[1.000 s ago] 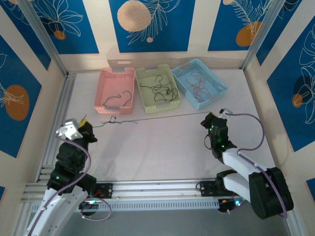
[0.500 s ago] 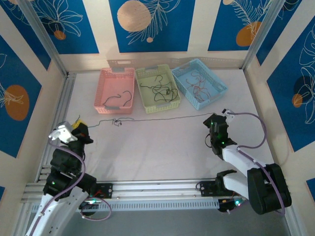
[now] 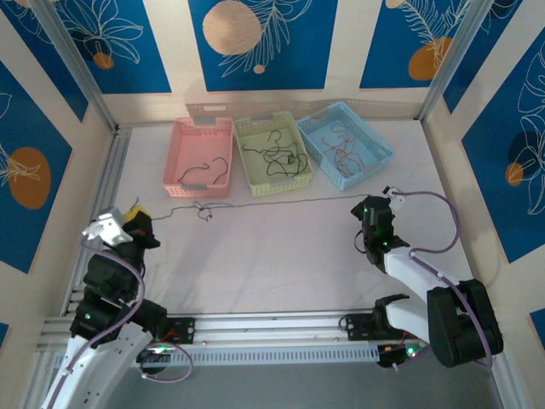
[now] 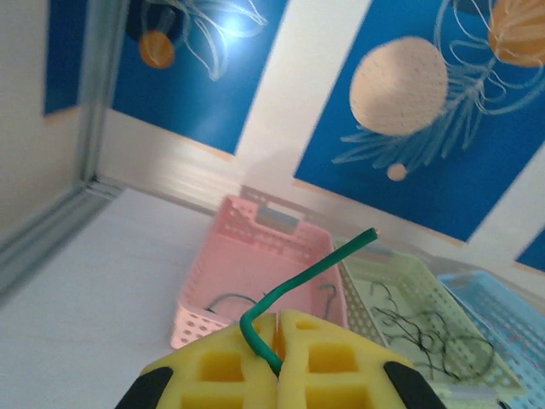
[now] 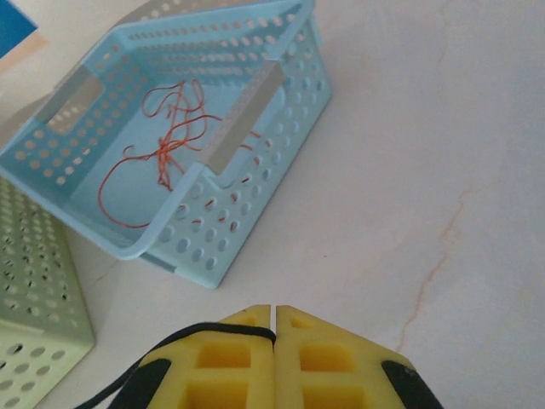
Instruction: Untangle the cables
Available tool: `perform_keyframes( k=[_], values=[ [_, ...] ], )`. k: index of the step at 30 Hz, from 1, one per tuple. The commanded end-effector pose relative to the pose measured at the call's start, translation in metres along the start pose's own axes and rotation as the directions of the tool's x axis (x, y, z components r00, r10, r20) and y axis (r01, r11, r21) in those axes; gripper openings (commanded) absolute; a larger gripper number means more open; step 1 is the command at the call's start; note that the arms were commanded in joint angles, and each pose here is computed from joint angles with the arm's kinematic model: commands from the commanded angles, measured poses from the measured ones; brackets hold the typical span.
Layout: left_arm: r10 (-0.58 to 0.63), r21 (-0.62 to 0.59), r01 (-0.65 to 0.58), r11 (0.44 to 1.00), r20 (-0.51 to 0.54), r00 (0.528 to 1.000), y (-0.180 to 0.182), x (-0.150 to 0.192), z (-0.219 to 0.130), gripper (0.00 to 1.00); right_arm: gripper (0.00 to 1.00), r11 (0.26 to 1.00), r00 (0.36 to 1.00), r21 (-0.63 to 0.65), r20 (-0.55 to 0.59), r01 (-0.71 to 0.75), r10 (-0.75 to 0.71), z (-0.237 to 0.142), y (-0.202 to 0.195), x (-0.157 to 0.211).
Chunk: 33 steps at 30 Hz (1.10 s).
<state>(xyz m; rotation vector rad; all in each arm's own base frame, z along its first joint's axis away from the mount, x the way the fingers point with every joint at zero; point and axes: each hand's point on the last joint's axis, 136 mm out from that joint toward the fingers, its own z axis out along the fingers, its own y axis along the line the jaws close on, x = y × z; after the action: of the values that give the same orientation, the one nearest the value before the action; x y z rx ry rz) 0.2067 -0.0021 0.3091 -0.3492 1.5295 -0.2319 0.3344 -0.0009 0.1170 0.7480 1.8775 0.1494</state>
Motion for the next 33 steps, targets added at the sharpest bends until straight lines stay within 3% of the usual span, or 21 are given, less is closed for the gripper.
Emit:
perform_keyframes(
  k=[1, 5, 7, 12, 15, 19, 23, 27, 29, 33],
  values=[
    [0.065, -0.195, -0.039, 0.98, 0.129, 0.989, 0.036, -0.04, -0.022, 0.0, 0.0, 0.991, 0.997, 0.117, 0.049, -0.071, 0.066, -0.002, -0.021, -0.012],
    [0.114, -0.368, -0.033, 0.929, 0.201, 0.973, 0.062, -0.07, -0.04, 0.0, 0.0, 0.984, 0.995, 0.152, 0.05, -0.096, 0.09, -0.003, -0.028, -0.011],
    [0.118, -0.395, -0.006, 0.919, 0.261, 0.958, 0.067, -0.089, -0.052, 0.0, 0.0, 0.978, 0.993, 0.172, 0.049, -0.116, 0.11, -0.004, -0.033, -0.011],
    [0.115, -0.409, 0.045, 0.911, 0.358, 0.927, 0.073, -0.123, -0.076, 0.0, 0.0, 0.97, 0.989, 0.192, 0.045, -0.147, 0.141, -0.003, -0.04, -0.01],
    [0.074, -0.341, 0.066, 0.938, 0.383, 0.921, 0.067, -0.13, -0.083, 0.0, 0.0, 0.971, 0.988, 0.184, 0.043, -0.154, 0.149, -0.003, -0.041, -0.01],
    [0.004, -0.156, 0.043, 0.987, 0.291, 0.957, 0.032, -0.108, -0.056, 0.0, 0.0, 0.991, 0.995, 0.099, 0.051, -0.092, 0.088, -0.003, -0.02, -0.014],
    [-0.008, -0.108, 0.03, 0.994, 0.202, 0.979, 0.016, -0.082, -0.03, 0.0, 0.0, 0.993, 0.996, 0.096, 0.061, -0.071, 0.065, -0.005, -0.017, -0.016],
    [-0.018, 0.033, 0.015, 0.999, 0.08, 0.997, -0.019, -0.053, -0.003, 0.0, 0.0, 0.998, 0.999, -0.058, 0.016, -0.035, 0.036, -0.003, 0.014, -0.013],
    [-0.014, 0.105, 0.011, 0.994, 0.031, 0.999, -0.035, -0.037, 0.009, 0.0, 0.07, 0.982, 0.999, -0.189, -0.028, 0.023, -0.029, -0.003, 0.043, -0.009],
    [0.007, 0.205, 0.005, 0.979, -0.059, 0.998, -0.059, -0.008, 0.026, 0.0, 0.43, 0.912, 0.987, -0.39, -0.044, 0.128, -0.157, -0.013, 0.099, -0.001]
  ],
)
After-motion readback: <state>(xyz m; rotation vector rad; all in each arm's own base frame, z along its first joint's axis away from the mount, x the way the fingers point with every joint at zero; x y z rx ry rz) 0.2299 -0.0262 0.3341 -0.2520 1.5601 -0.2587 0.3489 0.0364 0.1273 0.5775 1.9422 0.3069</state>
